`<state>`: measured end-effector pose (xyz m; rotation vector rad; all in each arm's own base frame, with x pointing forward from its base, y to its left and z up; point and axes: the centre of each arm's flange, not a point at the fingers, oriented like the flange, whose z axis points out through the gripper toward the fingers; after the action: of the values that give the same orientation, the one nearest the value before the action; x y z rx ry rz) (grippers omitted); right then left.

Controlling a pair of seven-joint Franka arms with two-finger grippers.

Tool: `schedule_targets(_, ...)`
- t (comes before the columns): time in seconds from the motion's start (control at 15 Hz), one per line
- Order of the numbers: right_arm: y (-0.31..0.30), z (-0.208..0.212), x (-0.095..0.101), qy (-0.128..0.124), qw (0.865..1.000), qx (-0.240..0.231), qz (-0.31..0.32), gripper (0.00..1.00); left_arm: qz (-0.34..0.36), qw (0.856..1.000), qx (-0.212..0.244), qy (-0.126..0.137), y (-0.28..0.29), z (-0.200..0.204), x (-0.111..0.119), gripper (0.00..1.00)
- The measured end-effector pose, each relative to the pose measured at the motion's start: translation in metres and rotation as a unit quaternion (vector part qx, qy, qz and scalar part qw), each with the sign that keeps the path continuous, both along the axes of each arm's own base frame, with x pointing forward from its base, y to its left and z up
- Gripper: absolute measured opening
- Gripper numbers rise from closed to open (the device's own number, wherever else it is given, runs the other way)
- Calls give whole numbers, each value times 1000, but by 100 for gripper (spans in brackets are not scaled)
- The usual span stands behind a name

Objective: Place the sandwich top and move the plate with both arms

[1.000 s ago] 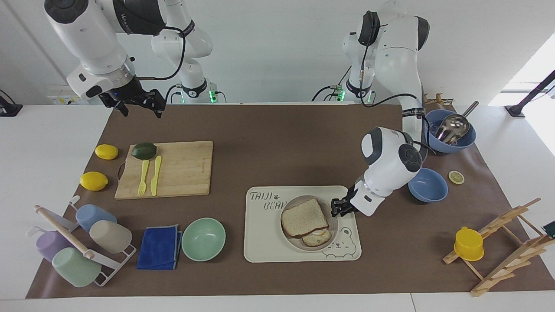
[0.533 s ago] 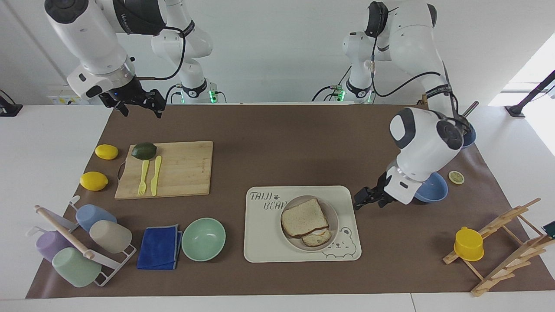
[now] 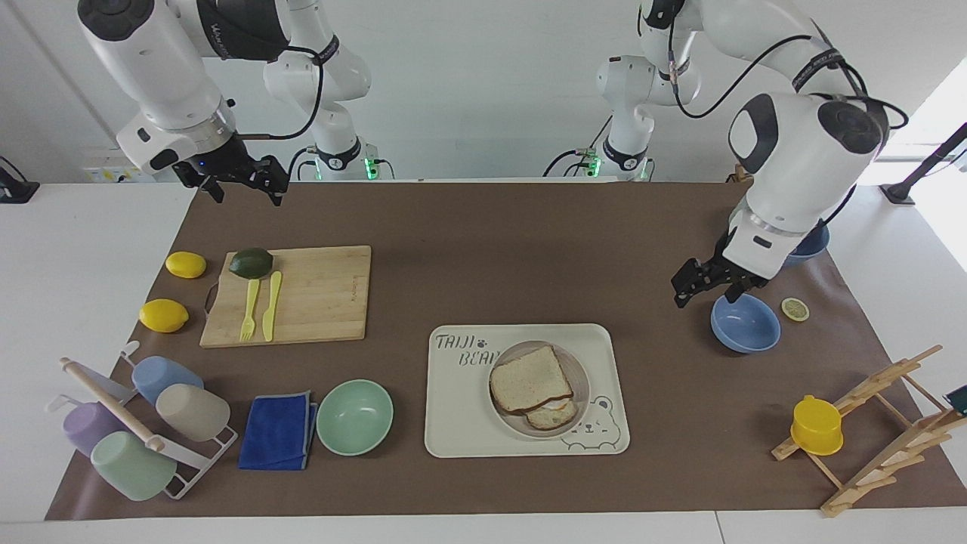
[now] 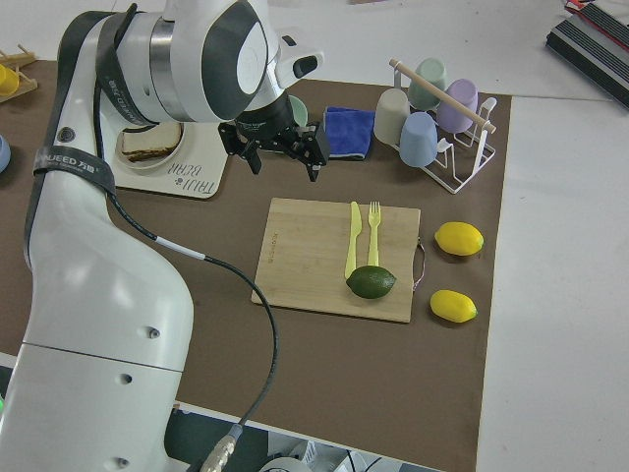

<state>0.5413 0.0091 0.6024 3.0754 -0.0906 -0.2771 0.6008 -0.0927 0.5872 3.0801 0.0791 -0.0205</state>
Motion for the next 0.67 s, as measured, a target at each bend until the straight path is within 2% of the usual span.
schedule_targets(0.27,0,0,0,0,1000,0,0,100,-3,999,11,32,8,16,-29,100)
schedule_targets(0.67,0,0,0,0,1000,0,0,100,4,996,15,88,25,-23,-74,100)
